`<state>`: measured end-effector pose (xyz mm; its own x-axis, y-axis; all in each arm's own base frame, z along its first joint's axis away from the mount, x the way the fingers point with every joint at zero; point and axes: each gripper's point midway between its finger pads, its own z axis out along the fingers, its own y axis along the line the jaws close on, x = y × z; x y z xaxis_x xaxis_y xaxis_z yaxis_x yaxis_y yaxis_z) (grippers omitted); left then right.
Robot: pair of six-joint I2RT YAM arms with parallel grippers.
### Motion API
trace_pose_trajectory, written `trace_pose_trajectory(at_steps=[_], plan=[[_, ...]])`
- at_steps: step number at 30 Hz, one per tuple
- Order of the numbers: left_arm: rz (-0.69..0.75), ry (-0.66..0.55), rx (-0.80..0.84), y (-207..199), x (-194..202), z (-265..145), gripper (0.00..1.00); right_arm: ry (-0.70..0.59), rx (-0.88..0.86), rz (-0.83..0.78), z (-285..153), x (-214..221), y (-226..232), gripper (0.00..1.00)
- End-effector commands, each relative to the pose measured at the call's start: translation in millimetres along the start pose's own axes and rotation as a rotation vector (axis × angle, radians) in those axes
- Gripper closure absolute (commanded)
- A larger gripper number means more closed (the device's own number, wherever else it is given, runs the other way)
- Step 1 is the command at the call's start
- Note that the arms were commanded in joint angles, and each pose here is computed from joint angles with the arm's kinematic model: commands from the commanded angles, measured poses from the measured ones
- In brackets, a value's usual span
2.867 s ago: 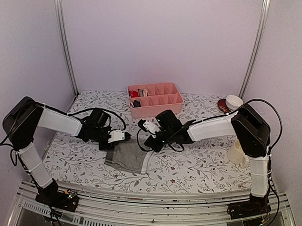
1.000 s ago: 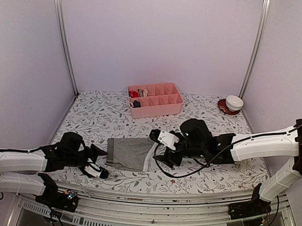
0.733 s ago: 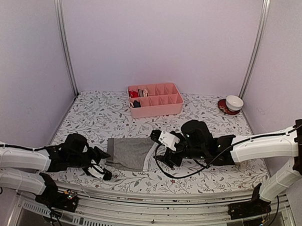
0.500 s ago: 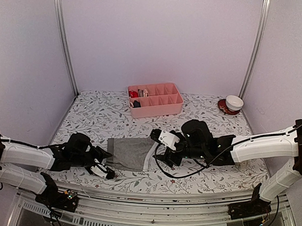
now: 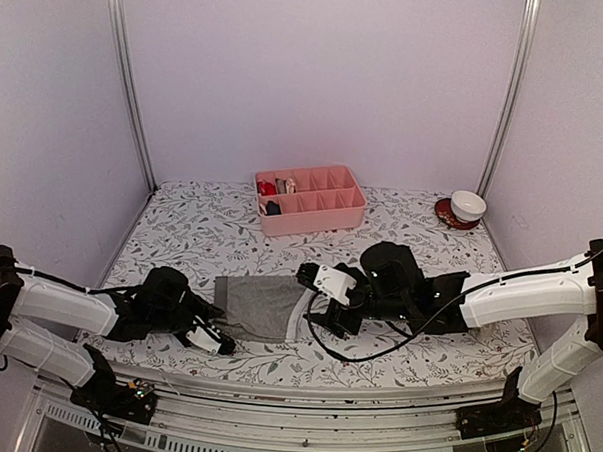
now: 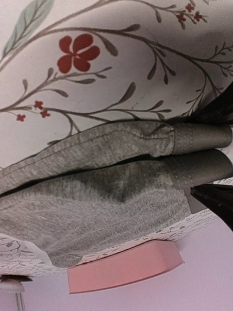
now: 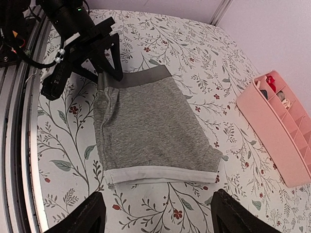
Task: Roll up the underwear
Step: Pick up the underwear from the center of the board.
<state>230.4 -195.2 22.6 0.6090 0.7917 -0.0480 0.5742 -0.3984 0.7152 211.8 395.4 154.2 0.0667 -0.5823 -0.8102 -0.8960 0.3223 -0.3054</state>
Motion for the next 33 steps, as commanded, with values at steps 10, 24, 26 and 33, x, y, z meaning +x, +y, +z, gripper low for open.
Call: trace_pose_trajectory(at_steps=[10, 24, 26, 33], plan=[[-0.041, -0.037, 0.087, -16.0, -15.1, 0.2, 0.99, -0.016, -0.033, -0.159, 13.3, 10.0, 27.3, 0.2], [-0.188, -0.101, 0.127, 5.3, -29.9, -13.4, 1.0, 0.022, -0.045, -0.515, 69.0, 35.6, 92.7, 0.12], [-0.192, -0.109, 0.121, 8.1, -31.0, -16.2, 1.0, 0.03, -0.009, -0.528, 77.7, 35.6, 91.8, 0.12], [-0.195, -0.125, 0.121, 10.4, -33.2, -19.3, 1.0, 0.058, 0.084, -0.535, 99.4, 32.7, 81.0, 0.11]])
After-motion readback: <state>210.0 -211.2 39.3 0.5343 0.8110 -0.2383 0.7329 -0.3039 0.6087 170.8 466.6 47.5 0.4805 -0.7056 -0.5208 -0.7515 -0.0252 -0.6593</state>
